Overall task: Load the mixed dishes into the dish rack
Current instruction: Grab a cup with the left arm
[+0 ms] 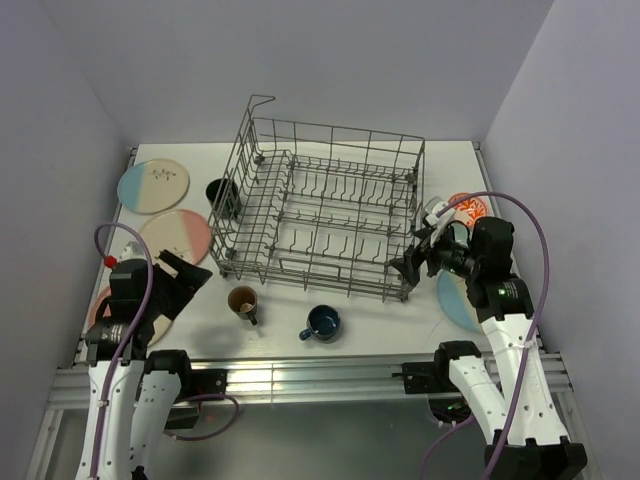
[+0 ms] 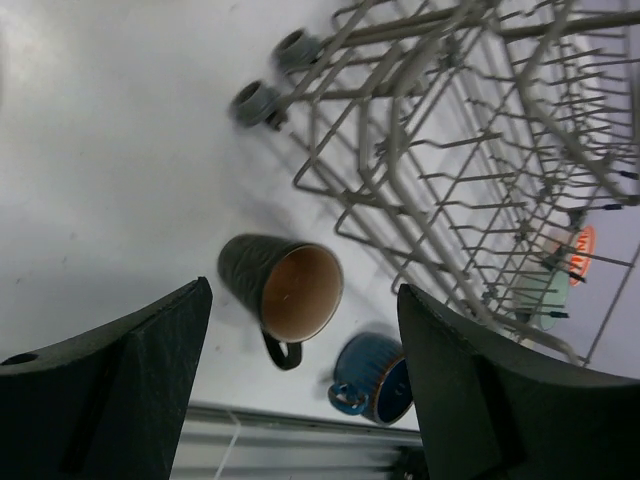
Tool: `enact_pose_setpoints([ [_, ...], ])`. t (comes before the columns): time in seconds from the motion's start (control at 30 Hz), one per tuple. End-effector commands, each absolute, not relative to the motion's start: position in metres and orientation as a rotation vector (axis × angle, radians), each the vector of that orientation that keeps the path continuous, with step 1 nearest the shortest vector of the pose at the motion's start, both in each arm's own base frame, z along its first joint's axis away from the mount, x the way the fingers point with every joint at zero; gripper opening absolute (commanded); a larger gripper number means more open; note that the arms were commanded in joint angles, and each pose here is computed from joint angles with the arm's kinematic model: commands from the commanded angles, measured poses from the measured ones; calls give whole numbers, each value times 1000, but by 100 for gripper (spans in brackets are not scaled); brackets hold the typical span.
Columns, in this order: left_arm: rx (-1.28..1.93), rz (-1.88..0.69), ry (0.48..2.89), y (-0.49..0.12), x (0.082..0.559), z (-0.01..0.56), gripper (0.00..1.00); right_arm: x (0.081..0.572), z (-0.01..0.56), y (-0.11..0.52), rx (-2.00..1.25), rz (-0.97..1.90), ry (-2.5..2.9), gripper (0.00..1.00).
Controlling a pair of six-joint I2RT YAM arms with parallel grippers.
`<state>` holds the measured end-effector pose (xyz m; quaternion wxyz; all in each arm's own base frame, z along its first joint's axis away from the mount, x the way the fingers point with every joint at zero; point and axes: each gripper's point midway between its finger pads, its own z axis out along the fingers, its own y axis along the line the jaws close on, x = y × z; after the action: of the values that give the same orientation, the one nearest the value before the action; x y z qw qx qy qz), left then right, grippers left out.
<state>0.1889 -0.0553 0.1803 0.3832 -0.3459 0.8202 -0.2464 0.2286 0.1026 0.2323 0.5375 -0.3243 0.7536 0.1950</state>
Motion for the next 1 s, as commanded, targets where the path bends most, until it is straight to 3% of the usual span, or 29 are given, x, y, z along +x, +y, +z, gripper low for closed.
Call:
enact_pose_setpoints([
  [0.0, -996, -625, 2176, -58, 172, 159, 81, 222, 236, 114, -858, 524, 1719, 100],
  [0.4, -1073, -628, 2383, -77, 172, 107, 67, 220, 229, 121, -886, 581, 1705, 99],
  [0.7, -971, -635, 2460, -112, 181, 98, 67, 220, 224, 121, -898, 582, 1706, 99],
  [0.97, -928, -443, 2561, -123, 174, 77, 49, 220, 225, 122, -905, 584, 1703, 99],
])
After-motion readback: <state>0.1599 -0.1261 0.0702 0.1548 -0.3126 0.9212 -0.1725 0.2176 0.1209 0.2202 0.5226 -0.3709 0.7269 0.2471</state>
